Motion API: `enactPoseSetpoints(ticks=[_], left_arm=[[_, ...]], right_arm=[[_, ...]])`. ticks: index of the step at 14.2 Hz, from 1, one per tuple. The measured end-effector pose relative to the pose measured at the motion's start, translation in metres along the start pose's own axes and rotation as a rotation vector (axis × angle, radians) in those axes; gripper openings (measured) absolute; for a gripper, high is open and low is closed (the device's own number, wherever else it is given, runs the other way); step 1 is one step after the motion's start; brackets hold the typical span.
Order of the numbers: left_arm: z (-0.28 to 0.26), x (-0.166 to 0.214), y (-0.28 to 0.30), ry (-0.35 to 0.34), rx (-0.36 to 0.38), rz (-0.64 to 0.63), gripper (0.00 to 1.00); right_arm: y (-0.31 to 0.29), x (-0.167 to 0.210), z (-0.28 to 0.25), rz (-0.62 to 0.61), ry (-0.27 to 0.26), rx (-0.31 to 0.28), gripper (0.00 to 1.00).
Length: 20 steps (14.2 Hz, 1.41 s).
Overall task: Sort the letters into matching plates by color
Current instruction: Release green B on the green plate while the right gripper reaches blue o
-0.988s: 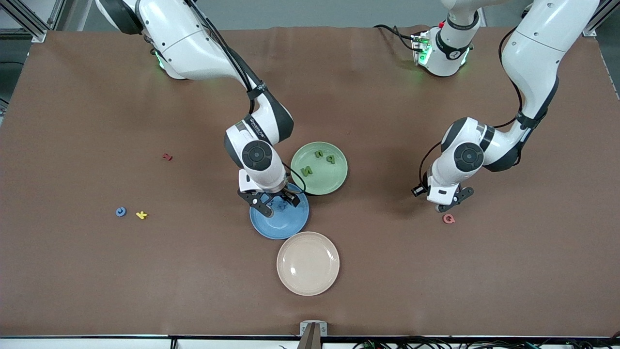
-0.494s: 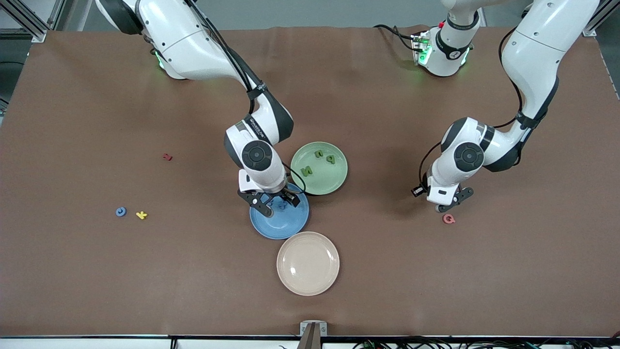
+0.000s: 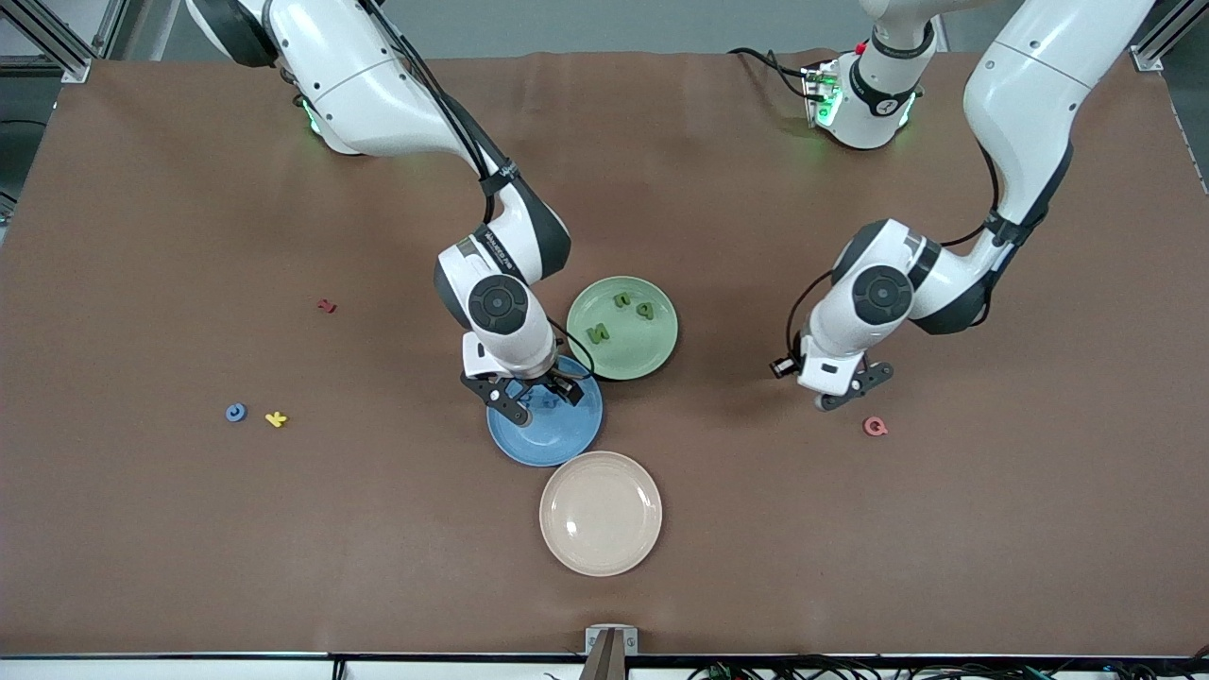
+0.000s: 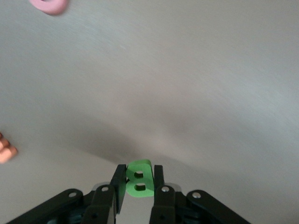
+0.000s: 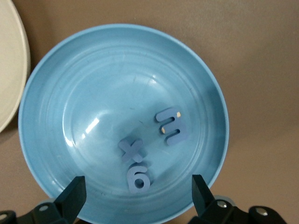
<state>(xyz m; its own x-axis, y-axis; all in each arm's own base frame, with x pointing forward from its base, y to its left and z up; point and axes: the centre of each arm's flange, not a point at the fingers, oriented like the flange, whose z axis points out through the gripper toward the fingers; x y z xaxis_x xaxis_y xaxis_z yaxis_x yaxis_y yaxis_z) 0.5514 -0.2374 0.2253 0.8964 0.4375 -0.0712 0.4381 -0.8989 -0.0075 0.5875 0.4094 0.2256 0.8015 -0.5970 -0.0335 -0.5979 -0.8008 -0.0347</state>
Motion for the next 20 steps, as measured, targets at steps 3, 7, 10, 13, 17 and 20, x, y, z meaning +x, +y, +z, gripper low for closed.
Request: enactPoseSetpoints(ticks=[3,7,10,13,17,20], left_arm=[[-0.02,-0.035,0.051,0.016,-0.017,0.022,0.28],[-0.026,-0.087,0.117,0.013,-0.062,0.018,0.28],[-0.016,-0.112,0.149,-0.018,-0.059,0.01,0.28],[0.0,-0.131,0.172,-0.026,-0.05,-0.001,0.28],[0.021,-0.157,0.196,0.012,-0.023,0.007,0.28],[0.037,-0.172,0.203,0.011,-0.007,0.013,0.28]], right_arm=[[0.006,0.015,-0.004,-0.034,0.002,-0.011,1.0],[0.046,0.07,-0.035,-0.142,-0.007,-0.031,1.0],[0.102,0.111,-0.054,-0.248,-0.018,-0.043,1.0],[0.165,0.155,-0.053,-0.353,-0.006,-0.047,1.0],[0.262,0.242,-0.045,-0.482,0.007,-0.044,1.0],[0.327,0.294,-0.044,-0.598,0.057,-0.03,1.0]])
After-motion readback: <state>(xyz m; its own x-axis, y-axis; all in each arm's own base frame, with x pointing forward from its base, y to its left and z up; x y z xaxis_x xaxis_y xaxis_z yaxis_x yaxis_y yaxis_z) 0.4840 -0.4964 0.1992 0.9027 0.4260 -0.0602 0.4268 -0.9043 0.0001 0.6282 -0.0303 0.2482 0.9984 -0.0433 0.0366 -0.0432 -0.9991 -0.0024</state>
